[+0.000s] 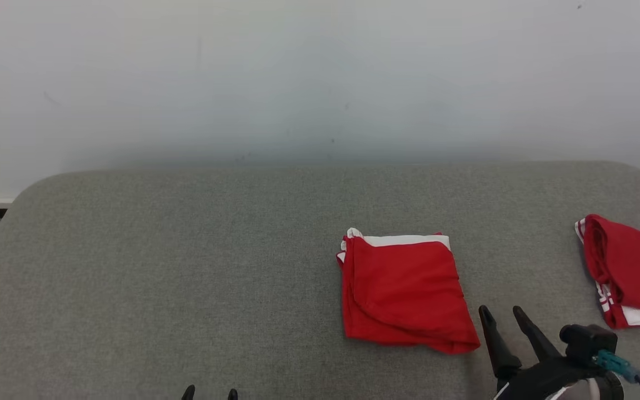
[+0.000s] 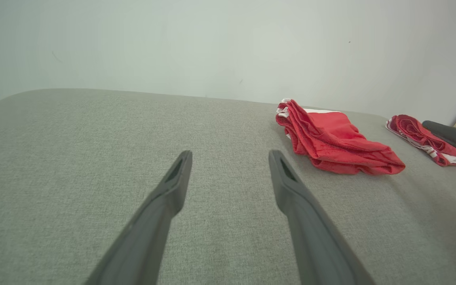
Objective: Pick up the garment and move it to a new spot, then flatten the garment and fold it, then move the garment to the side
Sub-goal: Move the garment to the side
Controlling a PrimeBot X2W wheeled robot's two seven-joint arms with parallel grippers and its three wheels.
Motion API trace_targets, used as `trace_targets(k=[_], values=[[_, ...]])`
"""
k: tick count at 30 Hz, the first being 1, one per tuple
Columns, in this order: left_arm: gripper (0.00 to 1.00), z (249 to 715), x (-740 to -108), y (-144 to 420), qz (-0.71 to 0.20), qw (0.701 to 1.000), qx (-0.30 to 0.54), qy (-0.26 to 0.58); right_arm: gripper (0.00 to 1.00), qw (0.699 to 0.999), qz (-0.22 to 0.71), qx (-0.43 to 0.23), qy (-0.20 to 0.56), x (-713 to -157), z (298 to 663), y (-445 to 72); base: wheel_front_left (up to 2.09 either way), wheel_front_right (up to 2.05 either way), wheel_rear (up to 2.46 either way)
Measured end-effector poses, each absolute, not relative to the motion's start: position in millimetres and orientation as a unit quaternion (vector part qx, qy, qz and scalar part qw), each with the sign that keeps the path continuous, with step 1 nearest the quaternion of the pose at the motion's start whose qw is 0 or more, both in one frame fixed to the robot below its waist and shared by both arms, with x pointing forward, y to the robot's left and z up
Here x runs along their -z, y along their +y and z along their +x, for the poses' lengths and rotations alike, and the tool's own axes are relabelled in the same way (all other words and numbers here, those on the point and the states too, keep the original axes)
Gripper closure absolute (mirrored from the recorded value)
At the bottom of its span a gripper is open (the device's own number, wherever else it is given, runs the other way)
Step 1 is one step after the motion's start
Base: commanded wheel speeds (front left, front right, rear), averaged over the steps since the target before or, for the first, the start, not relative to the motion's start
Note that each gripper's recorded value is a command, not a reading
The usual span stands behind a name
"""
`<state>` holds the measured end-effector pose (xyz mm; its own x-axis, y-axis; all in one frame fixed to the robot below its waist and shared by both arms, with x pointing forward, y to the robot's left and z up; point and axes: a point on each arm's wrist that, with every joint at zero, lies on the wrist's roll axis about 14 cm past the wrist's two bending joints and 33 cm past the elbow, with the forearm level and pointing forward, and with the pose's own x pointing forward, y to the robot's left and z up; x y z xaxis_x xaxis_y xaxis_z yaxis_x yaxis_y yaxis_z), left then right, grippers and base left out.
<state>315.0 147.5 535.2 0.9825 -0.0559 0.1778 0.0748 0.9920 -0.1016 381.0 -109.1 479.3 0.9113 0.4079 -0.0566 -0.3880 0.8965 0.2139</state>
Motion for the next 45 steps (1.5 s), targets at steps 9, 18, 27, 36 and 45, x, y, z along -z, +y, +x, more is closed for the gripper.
trace_targets(k=[9,18,27,36,45], values=[[0.00,324.5,-525.1,148.6,-0.050,0.996,0.033,-0.069,0.00,0.965,0.156,-0.188,0.097,-466.4,423.8,-110.8,0.00,0.00,0.00],[0.00,345.2,-516.8,149.2,-0.051,0.997,0.035,-0.054,0.00,0.949,0.207,-0.188,0.146,-452.7,461.4,-104.7,0.00,0.00,0.00],[0.00,360.0,-511.0,150.5,-0.049,0.997,0.034,-0.045,0.00,0.921,0.219,-0.202,0.250,-409.4,462.2,-90.4,0.00,0.00,0.00],[0.00,362.5,-508.1,148.2,-0.053,0.997,0.036,-0.040,1.00,0.911,0.223,-0.210,0.275,-401.8,460.9,-87.4,0.00,0.00,0.00],[0.00,364.4,-514.2,144.9,-0.053,0.996,0.041,-0.050,1.00,0.925,0.196,-0.229,0.232,-418.2,459.6,-89.2,0.00,0.00,0.00]])
